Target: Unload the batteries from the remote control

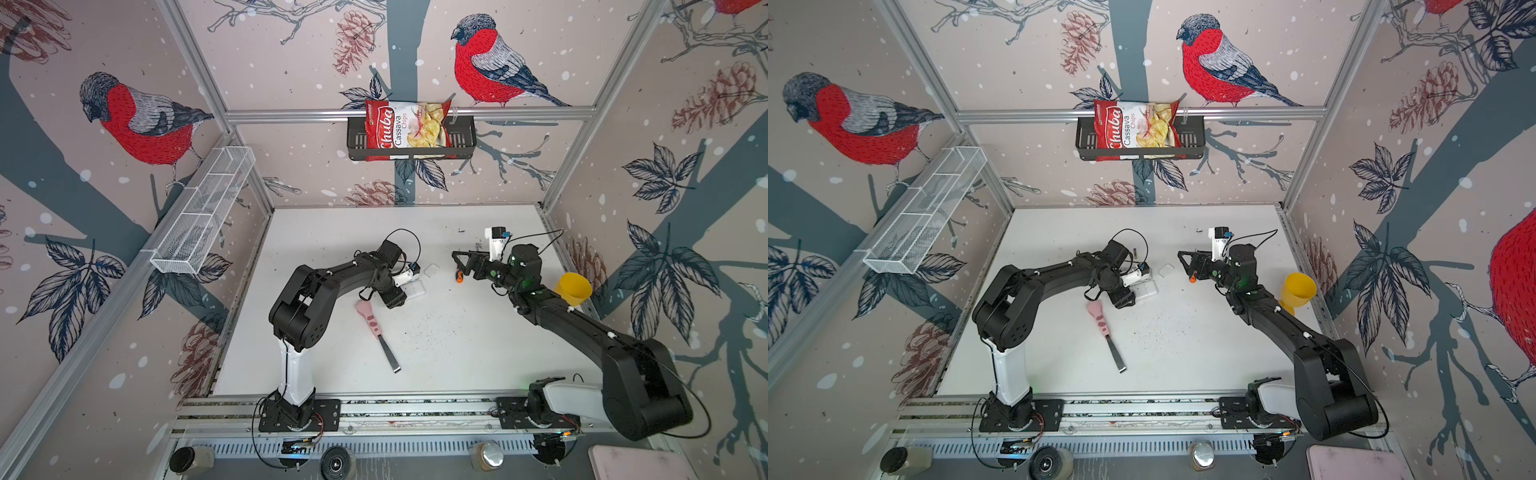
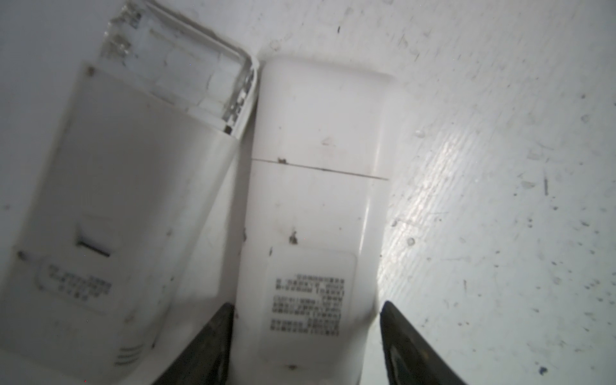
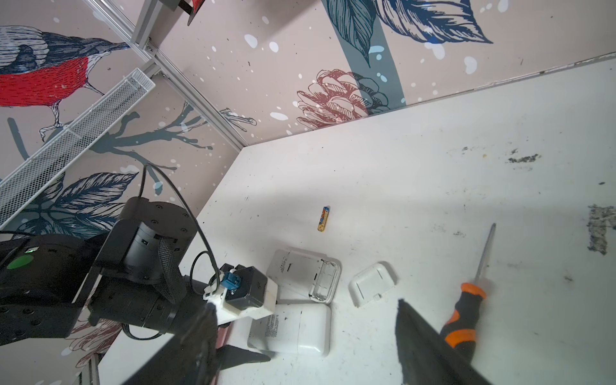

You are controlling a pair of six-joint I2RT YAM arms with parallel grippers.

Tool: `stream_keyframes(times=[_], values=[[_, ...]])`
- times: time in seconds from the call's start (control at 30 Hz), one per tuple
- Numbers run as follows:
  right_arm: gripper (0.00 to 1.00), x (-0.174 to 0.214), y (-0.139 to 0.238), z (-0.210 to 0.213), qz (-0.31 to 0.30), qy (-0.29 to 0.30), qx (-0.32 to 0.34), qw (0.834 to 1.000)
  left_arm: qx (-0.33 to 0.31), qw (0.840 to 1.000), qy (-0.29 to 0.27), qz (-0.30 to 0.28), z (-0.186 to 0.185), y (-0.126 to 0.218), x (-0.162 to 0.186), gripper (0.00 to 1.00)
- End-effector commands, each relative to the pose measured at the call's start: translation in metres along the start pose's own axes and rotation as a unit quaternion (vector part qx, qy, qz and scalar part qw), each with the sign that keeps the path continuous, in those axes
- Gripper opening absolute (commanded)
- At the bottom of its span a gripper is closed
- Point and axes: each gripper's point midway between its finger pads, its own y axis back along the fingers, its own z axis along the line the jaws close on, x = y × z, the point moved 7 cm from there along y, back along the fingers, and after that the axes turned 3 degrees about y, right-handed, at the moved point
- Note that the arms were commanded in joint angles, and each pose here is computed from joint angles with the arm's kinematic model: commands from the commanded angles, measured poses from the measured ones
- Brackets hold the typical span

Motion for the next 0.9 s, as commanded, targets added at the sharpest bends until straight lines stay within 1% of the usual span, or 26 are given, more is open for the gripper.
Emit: stream_keyframes(times=[0.0,0.07,0.2,0.33,0.5,0.6,0.8,0.87], values=[[0.83,-0.005,-0.001,0.004,-0.006,0.006,-0.01,1.0,0.013,1.0,0.002,0.005,-0.004,-0.002,0.001,0.65],[0.83,-0.005,-0.001,0.003,-0.005,0.006,-0.01,1.0,0.012,1.0,0.004,0.008,-0.004,-0.004,0.002,0.63],[0.83,-0.004,-0.002,0.003,-0.003,0.004,-0.013,1.0,0.013,1.0,0.004,0.015,-0.004,-0.006,0.002,0.56],[0.83,-0.003,-0.004,0.002,0.003,0.0,-0.015,1.0,0.015,1.0,0.005,0.007,-0.005,-0.004,-0.001,0.49],[0.83,-0.003,-0.004,0.002,0.004,-0.002,-0.015,1.0,0.016,1.0,0.0,0.0,-0.008,0.0,-0.005,0.44],[0.83,-0.002,-0.005,0.001,0.005,-0.005,-0.015,1.0,0.013,1.0,-0.004,-0.009,-0.009,0.01,-0.01,0.42],[0.82,0.002,-0.012,-0.004,0.023,-0.018,-0.008,1.0,-0.003,0.999,-0.016,-0.04,-0.014,0.047,-0.026,0.41],[0.82,0.002,-0.013,-0.002,0.032,-0.019,-0.007,0.999,-0.008,0.998,-0.012,-0.056,-0.015,0.06,-0.032,0.4]])
